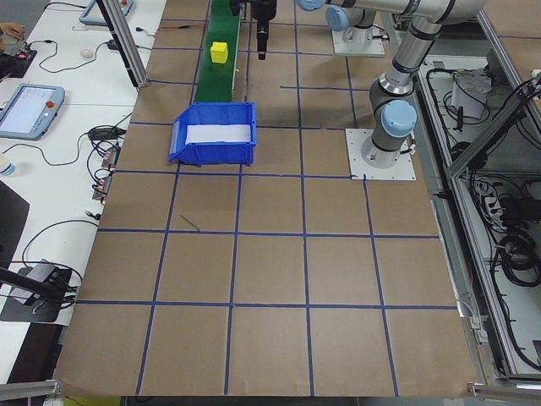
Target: Move block left to right into plate
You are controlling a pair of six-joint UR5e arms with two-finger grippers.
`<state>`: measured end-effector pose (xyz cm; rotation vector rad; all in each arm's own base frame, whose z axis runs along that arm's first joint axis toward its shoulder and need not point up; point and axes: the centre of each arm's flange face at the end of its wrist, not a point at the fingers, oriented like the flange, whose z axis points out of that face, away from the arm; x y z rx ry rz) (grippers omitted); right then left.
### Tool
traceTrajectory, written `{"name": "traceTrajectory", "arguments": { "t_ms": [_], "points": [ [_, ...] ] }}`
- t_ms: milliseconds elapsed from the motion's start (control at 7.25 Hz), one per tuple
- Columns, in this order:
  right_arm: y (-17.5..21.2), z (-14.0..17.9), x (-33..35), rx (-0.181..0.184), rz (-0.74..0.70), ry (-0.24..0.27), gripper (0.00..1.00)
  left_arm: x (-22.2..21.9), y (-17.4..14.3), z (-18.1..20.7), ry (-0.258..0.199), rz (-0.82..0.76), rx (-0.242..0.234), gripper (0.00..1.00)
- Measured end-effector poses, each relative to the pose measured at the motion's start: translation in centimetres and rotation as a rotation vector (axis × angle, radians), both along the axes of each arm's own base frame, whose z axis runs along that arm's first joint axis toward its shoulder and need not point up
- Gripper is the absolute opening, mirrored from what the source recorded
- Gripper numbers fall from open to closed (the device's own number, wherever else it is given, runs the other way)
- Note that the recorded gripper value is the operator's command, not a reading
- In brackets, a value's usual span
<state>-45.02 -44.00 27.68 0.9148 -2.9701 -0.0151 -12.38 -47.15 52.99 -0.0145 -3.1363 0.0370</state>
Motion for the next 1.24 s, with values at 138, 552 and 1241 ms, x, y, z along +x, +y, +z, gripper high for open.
{"name": "traceTrajectory", "arguments": {
  "t_ms": [138, 552, 1241],
  "points": [
    [1.9, -2.0, -2.1, 0.008, -0.001, -0.016, 0.53, 0.0, 0.0, -0.1, -0.001, 0.000, 0.001, 1.00],
    [4.0, -4.4, -4.1, 0.019, -0.004, -0.036, 1.00, -0.1, 0.0, -0.2, 0.000, -0.002, 0.003, 1.00],
    [4.1, -1.3, -4.2, -0.019, -0.053, 0.008, 1.00, -0.1, 0.0, -0.2, -0.003, -0.002, 0.003, 1.00]
  ]
}}
